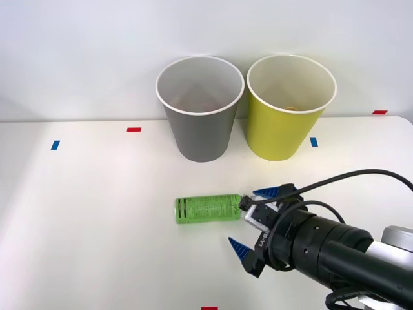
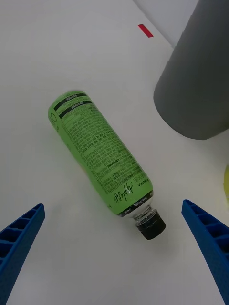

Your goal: Put cans in the gray bin, plastic bottles in the light green bin

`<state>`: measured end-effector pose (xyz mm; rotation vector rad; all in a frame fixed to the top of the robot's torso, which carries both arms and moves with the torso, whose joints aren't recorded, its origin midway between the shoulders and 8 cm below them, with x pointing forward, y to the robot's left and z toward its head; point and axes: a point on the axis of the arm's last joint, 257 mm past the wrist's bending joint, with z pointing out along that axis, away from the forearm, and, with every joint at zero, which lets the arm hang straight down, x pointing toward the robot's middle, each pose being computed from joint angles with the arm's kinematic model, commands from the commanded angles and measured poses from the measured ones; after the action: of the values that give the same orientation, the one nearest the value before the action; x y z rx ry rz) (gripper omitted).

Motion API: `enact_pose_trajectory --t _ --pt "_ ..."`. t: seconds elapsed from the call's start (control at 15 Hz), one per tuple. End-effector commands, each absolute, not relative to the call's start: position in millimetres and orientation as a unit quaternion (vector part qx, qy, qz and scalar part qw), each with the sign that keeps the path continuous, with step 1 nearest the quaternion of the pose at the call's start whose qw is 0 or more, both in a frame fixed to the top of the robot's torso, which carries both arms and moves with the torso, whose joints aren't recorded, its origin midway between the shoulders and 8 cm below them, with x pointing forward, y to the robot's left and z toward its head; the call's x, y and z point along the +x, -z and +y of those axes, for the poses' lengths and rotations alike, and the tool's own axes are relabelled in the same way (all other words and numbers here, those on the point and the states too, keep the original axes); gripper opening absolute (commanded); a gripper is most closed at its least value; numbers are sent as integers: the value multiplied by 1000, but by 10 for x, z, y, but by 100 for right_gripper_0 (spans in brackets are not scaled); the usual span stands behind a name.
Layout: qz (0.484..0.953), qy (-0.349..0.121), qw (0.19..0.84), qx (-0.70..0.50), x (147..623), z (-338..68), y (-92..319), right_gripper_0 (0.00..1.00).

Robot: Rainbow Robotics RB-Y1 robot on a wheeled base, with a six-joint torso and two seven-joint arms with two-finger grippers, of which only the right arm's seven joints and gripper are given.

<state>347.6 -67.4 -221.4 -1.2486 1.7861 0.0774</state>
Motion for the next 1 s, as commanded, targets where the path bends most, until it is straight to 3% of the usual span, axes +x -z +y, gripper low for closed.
enact_pose_trajectory --t 0.07,0.67,1.0 --pt "706 -18 440 -555 3452 -491 2132 100" --pt "570 44 396 -719 3686 -33 2317 100" --pt "548 56 380 -743 3862 89 2501 100"
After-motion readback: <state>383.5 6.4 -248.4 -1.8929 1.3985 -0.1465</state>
